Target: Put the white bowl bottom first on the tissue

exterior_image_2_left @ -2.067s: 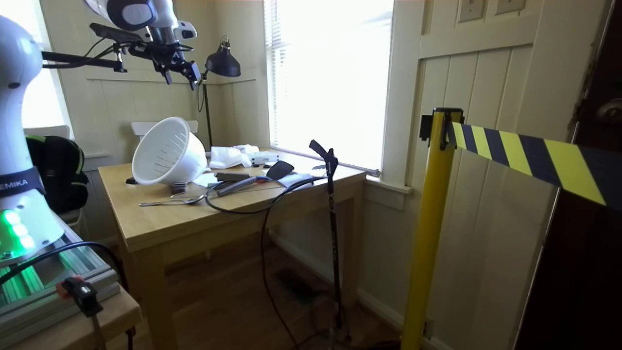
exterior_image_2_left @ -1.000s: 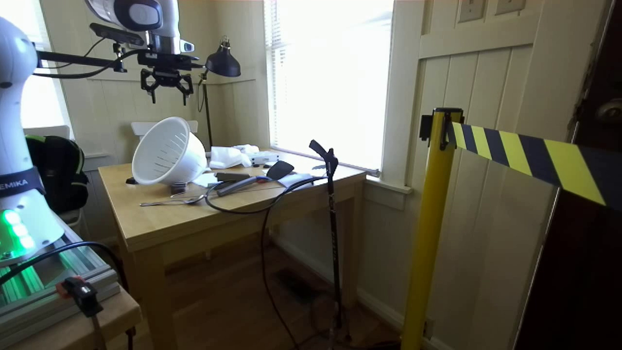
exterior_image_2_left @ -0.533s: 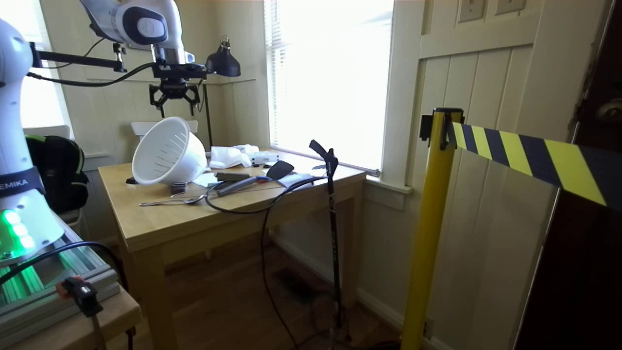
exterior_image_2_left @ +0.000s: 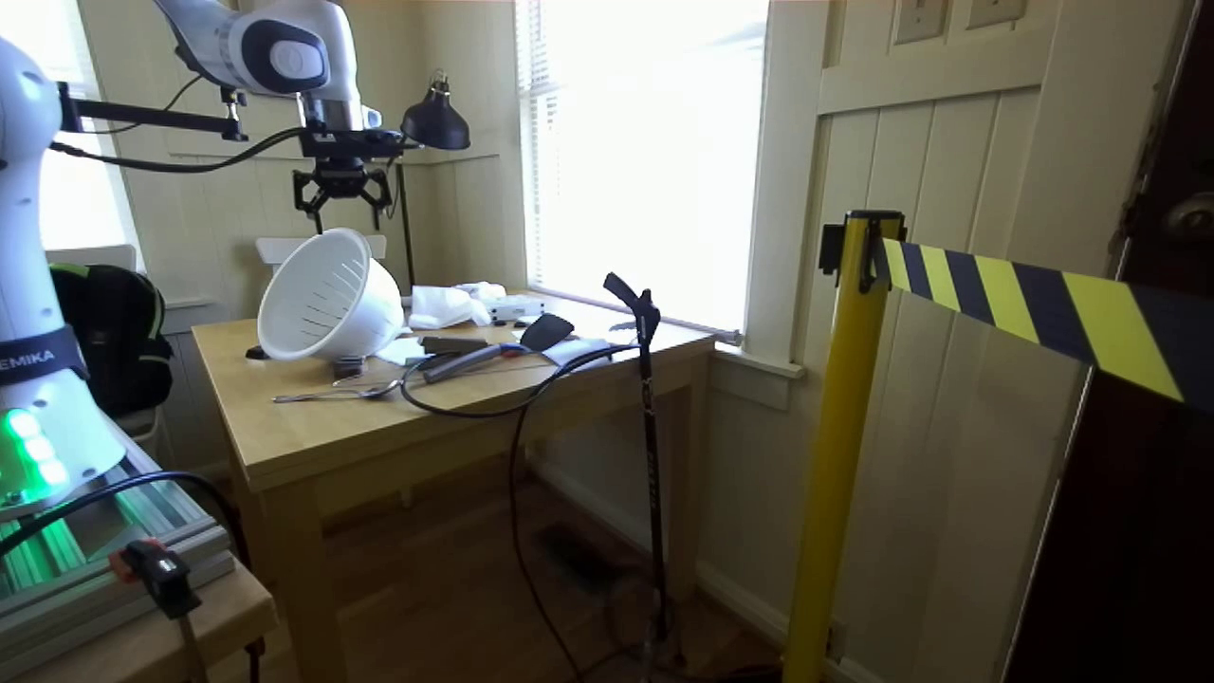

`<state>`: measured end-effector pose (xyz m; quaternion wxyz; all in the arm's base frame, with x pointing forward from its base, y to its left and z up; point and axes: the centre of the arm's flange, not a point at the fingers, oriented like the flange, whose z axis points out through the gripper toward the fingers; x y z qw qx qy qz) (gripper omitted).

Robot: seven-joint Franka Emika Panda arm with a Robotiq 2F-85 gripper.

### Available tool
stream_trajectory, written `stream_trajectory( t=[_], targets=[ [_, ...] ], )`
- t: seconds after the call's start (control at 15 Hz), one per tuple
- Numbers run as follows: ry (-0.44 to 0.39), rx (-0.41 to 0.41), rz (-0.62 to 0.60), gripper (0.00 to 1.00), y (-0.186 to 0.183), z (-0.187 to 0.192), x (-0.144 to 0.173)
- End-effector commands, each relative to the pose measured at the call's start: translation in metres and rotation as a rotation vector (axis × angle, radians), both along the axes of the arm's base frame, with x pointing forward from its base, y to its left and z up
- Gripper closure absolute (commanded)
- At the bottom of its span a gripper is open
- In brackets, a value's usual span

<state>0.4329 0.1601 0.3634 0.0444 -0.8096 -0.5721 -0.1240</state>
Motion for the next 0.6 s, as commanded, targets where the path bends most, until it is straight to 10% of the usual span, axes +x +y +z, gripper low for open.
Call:
stream_trajectory(
  t=[0.0, 0.13, 0.53],
  targets=[
    [0.006, -0.012, 0.033, 0.00, 0.000, -0.014, 0.010],
    [0.010, -0.021, 0.043, 0.02, 0.001, -0.021, 0.012],
    [-0.022, -0.037, 0.045, 0.55, 0.003, -0.034, 0.018]
  ],
)
